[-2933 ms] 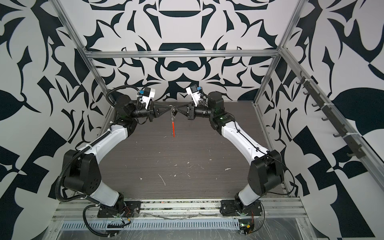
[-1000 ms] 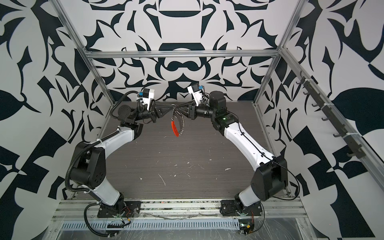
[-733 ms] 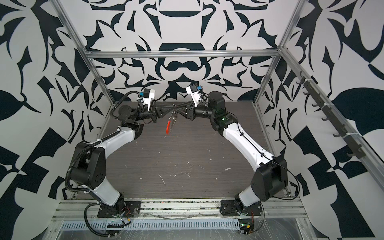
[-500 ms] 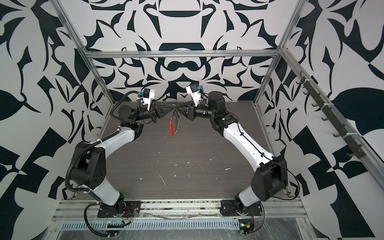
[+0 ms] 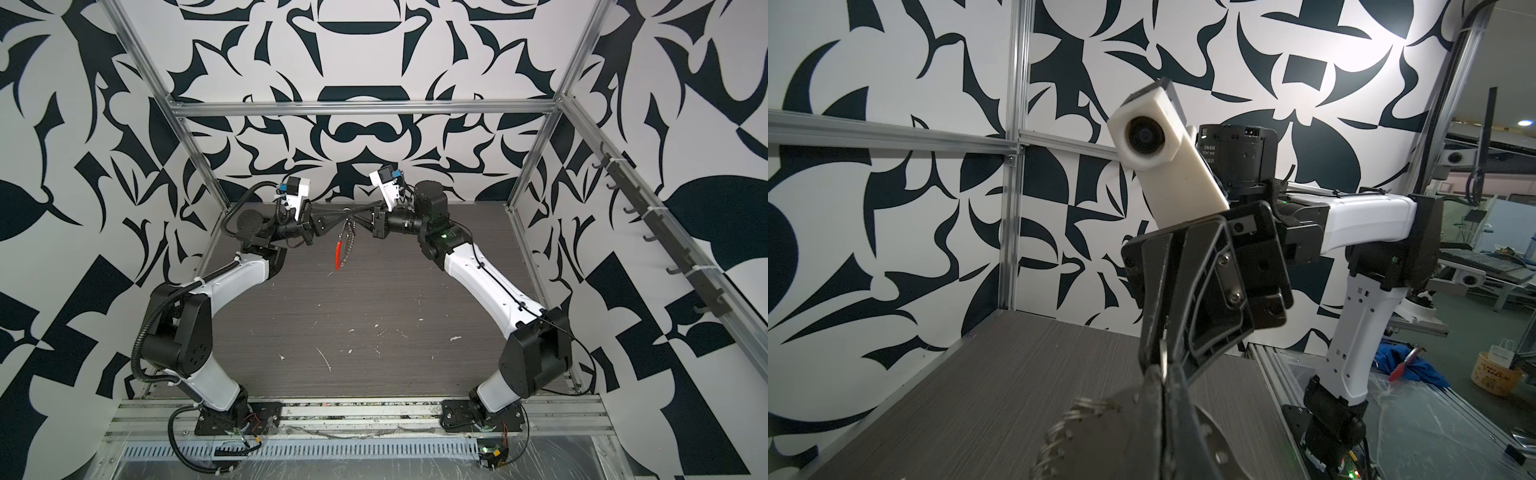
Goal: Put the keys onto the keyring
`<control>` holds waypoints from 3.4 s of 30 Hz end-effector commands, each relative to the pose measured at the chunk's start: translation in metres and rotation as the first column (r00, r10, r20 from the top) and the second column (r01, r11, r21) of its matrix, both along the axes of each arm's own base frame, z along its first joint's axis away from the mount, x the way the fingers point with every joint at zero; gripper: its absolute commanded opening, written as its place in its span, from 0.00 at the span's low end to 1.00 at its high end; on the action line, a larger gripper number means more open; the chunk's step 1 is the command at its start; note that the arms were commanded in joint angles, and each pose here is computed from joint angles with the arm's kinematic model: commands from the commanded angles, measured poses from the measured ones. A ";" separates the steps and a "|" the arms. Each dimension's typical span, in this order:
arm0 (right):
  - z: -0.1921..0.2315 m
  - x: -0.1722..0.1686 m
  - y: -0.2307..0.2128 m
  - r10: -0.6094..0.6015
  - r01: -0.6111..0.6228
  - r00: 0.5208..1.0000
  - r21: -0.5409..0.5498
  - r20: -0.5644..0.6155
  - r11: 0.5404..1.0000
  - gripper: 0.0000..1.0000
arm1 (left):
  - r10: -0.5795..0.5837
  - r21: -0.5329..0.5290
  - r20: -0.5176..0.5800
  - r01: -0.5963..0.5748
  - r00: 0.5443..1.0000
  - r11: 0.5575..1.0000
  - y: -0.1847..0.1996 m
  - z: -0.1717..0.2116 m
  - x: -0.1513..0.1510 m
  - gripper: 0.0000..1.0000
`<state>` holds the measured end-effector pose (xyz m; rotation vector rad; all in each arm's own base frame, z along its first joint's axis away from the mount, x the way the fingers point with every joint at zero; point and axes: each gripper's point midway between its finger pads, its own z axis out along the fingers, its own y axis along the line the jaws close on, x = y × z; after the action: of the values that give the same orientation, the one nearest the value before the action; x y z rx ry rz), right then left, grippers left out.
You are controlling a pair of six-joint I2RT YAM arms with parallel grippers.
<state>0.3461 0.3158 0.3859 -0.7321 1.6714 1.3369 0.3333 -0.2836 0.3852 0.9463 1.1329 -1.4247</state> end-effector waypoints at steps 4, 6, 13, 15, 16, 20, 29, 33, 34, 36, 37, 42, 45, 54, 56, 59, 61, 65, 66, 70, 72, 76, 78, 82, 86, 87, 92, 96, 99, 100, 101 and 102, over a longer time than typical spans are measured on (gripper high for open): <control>0.032 -0.006 0.002 0.017 -0.021 0.996 0.045 0.089 0.999 0.00 | -0.020 -0.012 0.040 0.021 0.999 1.000 -0.003 0.006 -0.007 0.00; 0.030 -0.007 0.003 0.017 -0.020 0.996 0.043 0.089 0.999 0.00 | -0.020 -0.010 0.037 0.020 0.999 1.000 -0.003 0.006 -0.006 0.00; 0.026 -0.003 -0.005 -0.047 0.045 0.992 0.014 0.121 0.999 0.00 | -0.020 0.006 0.023 0.020 1.000 1.000 -0.004 -0.001 -0.004 0.00; 0.022 -0.001 -0.007 -0.068 0.068 0.989 -0.002 0.133 0.998 0.00 | -0.018 0.010 0.019 0.017 1.000 1.000 -0.004 -0.003 -0.003 0.00; 0.021 0.000 -0.008 -0.078 0.080 0.988 -0.008 0.137 0.997 0.00 | -0.017 0.012 0.020 0.017 1.000 1.000 -0.004 -0.004 -0.003 0.00; 0.019 0.000 -0.010 -0.090 0.095 0.984 -0.020 0.150 0.995 0.00 | -0.018 0.017 0.020 0.018 1.000 1.000 -0.004 -0.006 -0.003 0.00; 0.022 -0.007 -0.016 -0.101 0.106 0.978 -0.019 0.180 0.994 0.00 | -0.010 0.023 0.012 0.010 1.000 1.000 -0.002 -0.009 -0.001 0.00; 0.022 -0.008 -0.016 -0.098 0.104 0.979 -0.023 0.178 0.994 0.00 | -0.008 0.022 0.010 0.007 1.000 1.000 -0.002 -0.010 0.000 0.02; 0.022 -0.008 -0.016 -0.095 0.101 0.979 -0.024 0.178 0.995 0.00 | -0.006 0.023 0.007 0.006 1.000 1.000 -0.002 -0.010 0.001 0.07; 0.023 -0.008 -0.016 -0.094 0.099 0.979 -0.022 0.179 0.995 0.00 | -0.003 0.027 0.002 0.003 1.000 1.000 -0.002 -0.013 0.002 0.15; 0.022 -0.009 -0.015 -0.089 0.094 0.980 -0.023 0.178 0.995 0.00 | -0.001 0.028 0.000 0.001 1.000 1.000 -0.002 -0.013 0.002 0.18; 0.018 -0.007 -0.014 -0.087 0.095 0.981 -0.038 0.176 0.995 0.00 | 0.012 0.037 -0.010 -0.012 1.000 0.999 0.002 -0.016 0.005 0.21; 0.014 -0.007 -0.014 -0.083 0.093 0.982 -0.050 0.171 0.994 0.00 | 0.020 0.051 -0.007 -0.020 1.000 0.999 0.006 -0.017 0.007 0.22; -0.014 -0.010 -0.010 -0.024 0.072 0.971 -0.195 0.237 0.978 0.00 | 0.034 0.447 0.154 -0.100 0.988 0.889 0.027 -0.057 -0.011 0.28; -0.022 -0.008 -0.007 -0.020 0.082 0.965 -0.228 0.262 0.970 0.00 | 0.008 0.543 0.117 -0.071 0.993 0.836 0.029 -0.069 -0.015 0.28; -0.031 -0.007 0.000 -0.008 0.093 0.952 -0.266 0.305 0.959 0.00 | -0.010 0.609 0.087 -0.045 0.996 0.792 0.032 -0.081 -0.015 0.29; -0.038 -0.008 0.005 0.010 0.092 0.943 -0.288 0.332 0.953 0.00 | -0.011 0.611 0.079 -0.039 0.997 0.790 0.032 -0.082 -0.014 0.30; -0.044 -0.013 0.013 0.039 0.069 0.941 -0.302 0.337 0.951 0.00 | -0.037 0.601 0.105 -0.034 0.994 0.798 0.029 -0.081 -0.016 0.32; -0.044 -0.014 0.015 0.044 0.063 0.941 -0.302 0.335 0.951 0.00 | -0.037 0.601 0.108 -0.036 0.993 0.799 0.030 -0.080 -0.015 0.33; -0.045 -0.019 0.021 0.067 0.039 0.942 -0.306 0.329 0.951 0.00 | -0.043 0.593 0.108 -0.029 0.993 0.805 0.028 -0.078 -0.015 0.33; -0.046 -0.021 0.023 0.075 0.032 0.942 -0.309 0.326 0.950 0.00 | -0.048 0.589 0.106 -0.024 0.993 0.808 0.027 -0.077 -0.015 0.33; -0.045 -0.022 0.025 0.081 0.026 0.942 -0.312 0.325 0.950 0.00 | -0.059 0.597 0.075 0.002 0.995 0.802 0.028 -0.080 -0.019 0.31; -0.044 -0.021 0.026 0.081 0.027 0.942 -0.312 0.327 0.950 0.00 | -0.061 0.599 0.063 0.011 0.996 0.800 0.028 -0.081 -0.020 0.30; -0.041 -0.023 0.029 0.089 0.020 0.940 -0.312 0.330 0.950 0.00 | -0.066 0.602 0.051 0.022 0.997 0.798 0.028 -0.081 -0.020 0.25; -0.040 -0.025 0.030 0.098 0.013 0.939 -0.318 0.331 0.948 0.00 | -0.073 0.600 0.048 0.030 0.996 0.799 0.026 -0.080 -0.020 0.14; -0.040 -0.025 0.030 0.100 0.012 0.938 -0.319 0.331 0.948 0.00 | -0.077 0.599 0.045 0.035 0.996 0.800 0.025 -0.080 -0.021 0.10; -0.039 -0.027 0.030 0.100 0.013 0.939 -0.322 0.330 0.947 0.00 | -0.093 0.583 0.037 0.054 0.995 0.811 0.022 -0.078 -0.023 0.00; -0.034 -0.020 0.025 0.039 0.074 0.942 -0.318 0.333 0.945 0.00 | -0.112 0.529 0.014 0.088 0.994 0.844 0.019 -0.068 -0.026 0.00; -0.028 -0.014 0.014 -0.038 0.155 0.936 -0.313 0.349 0.937 0.00 | -0.101 0.457 0.004 0.088 0.995 0.885 0.019 -0.057 -0.023 0.00; -0.025 -0.014 0.010 -0.058 0.171 0.933 -0.295 0.354 0.940 0.02 | -0.092 0.435 0.016 0.076 0.996 0.897 0.019 -0.055 -0.022 0.00; -0.020 -0.014 0.006 -0.074 0.177 0.932 -0.269 0.354 0.947 0.07 | -0.078 0.409 0.037 0.056 0.996 0.911 0.018 -0.052 -0.019 0.00; -0.016 -0.014 0.002 -0.086 0.180 0.933 -0.245 0.348 0.953 0.12 | -0.069 0.384 0.040 0.048 0.997 0.922 0.017 -0.050 -0.019 0.00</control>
<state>0.3332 0.3311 0.3193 -1.0367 1.7314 0.8403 0.3200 -0.2638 0.3072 1.3462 1.5091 -1.1769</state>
